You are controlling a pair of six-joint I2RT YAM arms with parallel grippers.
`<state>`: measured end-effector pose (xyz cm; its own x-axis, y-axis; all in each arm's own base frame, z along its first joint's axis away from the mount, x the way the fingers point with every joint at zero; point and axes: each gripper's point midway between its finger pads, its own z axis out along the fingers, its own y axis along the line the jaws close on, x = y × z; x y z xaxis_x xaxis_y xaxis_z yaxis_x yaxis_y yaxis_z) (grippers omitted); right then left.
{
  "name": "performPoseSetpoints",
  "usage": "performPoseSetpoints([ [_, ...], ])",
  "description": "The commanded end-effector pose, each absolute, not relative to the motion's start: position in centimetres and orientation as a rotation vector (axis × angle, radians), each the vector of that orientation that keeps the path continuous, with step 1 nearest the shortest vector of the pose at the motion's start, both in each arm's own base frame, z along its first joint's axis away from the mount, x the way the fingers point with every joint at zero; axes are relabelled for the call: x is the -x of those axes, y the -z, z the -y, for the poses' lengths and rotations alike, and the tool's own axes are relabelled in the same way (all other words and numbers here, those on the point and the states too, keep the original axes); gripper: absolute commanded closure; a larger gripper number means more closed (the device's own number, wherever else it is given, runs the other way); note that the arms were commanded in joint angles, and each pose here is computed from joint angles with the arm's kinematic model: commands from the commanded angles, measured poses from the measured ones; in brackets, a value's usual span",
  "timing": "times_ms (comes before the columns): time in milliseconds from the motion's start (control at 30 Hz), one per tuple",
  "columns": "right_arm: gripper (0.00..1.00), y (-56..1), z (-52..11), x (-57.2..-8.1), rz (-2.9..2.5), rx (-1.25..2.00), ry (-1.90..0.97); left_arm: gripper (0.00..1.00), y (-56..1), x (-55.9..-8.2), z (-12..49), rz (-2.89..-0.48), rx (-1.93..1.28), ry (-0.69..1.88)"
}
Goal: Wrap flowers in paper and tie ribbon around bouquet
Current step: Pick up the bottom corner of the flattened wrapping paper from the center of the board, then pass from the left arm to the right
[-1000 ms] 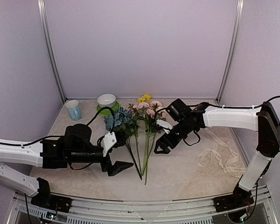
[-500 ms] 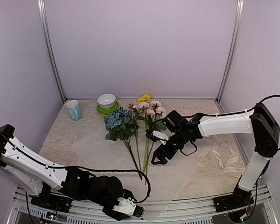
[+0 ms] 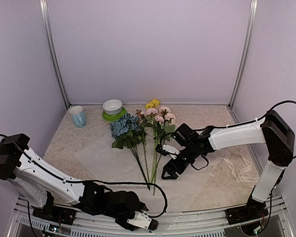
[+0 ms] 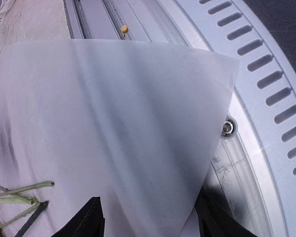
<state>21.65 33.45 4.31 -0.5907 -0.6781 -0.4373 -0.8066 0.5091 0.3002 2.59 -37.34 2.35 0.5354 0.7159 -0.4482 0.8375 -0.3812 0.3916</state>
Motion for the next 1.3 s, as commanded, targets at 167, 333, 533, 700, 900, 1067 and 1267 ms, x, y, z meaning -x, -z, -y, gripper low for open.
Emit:
performPoseSetpoints([
  [167, 0.16, -4.2, -34.4, -21.3, -2.474, 1.284, -0.737, 0.64, -2.9, -5.0, 39.4, -1.256, -2.097, 0.191],
  [333, 0.16, -4.0, -35.0, -21.0, -2.466, 1.308, -0.781, 0.99, -4.3, -6.1, 40.1, -1.289, -1.979, 0.227],
  [533, 0.16, -4.1, -35.1, -21.1, -2.469, 1.329, -0.780, 1.00, -6.1, -7.2, 40.4, -1.370, -1.885, 0.302],
  [700, 0.15, -6.8, -35.7, -21.1, -2.390, 1.353, -0.832, 1.00, -7.5, -8.7, 39.9, -1.463, -1.782, 0.406],
  [900, 0.14, -11.0, -35.0, -21.5, -2.294, 1.302, -0.980, 1.00, -9.3, -10.4, 38.9, -1.532, -1.658, 0.540],
  [1067, 0.12, -13.6, -34.1, -21.4, -2.191, 1.262, -1.134, 1.00, -9.3, -12.1, 37.8, -1.591, -1.595, 0.558],
  [1267, 0.11, -15.0, -34.1, -18.8, -2.101, 1.325, -1.315, 1.00, -9.0, -14.4, 37.0, -1.666, -1.536, 0.524],
])
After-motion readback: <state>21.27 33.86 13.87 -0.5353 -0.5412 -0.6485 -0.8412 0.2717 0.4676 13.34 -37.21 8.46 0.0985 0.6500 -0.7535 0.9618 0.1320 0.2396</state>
